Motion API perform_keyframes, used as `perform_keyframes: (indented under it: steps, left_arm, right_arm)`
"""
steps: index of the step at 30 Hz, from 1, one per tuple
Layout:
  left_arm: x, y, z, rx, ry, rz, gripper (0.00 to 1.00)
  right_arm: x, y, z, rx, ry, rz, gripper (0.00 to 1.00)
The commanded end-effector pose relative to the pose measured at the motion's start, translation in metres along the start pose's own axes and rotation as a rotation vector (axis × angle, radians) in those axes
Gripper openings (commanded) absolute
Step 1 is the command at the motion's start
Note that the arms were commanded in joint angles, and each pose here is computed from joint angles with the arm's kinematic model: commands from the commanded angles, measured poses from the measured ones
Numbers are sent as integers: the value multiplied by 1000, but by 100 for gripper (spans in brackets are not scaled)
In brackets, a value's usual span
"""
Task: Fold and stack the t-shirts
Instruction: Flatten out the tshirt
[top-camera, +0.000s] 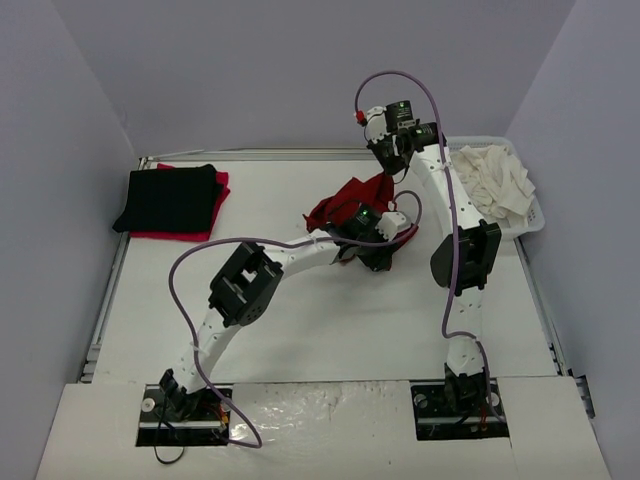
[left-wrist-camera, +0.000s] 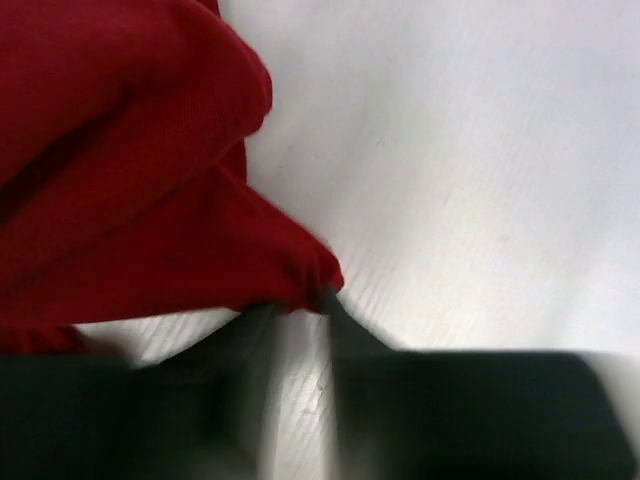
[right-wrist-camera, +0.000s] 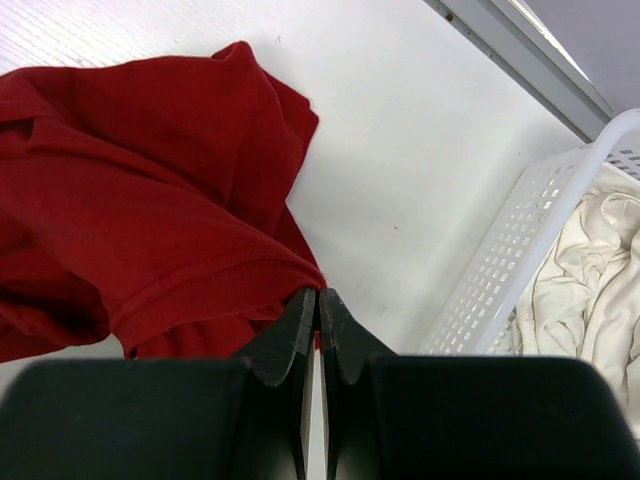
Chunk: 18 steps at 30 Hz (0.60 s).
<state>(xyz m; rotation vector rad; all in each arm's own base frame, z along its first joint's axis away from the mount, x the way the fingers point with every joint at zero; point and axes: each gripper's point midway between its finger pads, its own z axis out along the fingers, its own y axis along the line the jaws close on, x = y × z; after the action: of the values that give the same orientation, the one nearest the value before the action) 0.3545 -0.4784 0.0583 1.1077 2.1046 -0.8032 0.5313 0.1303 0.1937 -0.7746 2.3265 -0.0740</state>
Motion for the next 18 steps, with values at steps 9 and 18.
perform_keyframes:
  steps: [9,18]
  left_arm:
    - [-26,69,-78,-258,10,115,2]
    - [-20,199,-334,-654,-39,28,2]
  right_arm:
    - [-3,-21,-20,55,-17,11,0]
    - [11,-73,-68,96,-87,111,0]
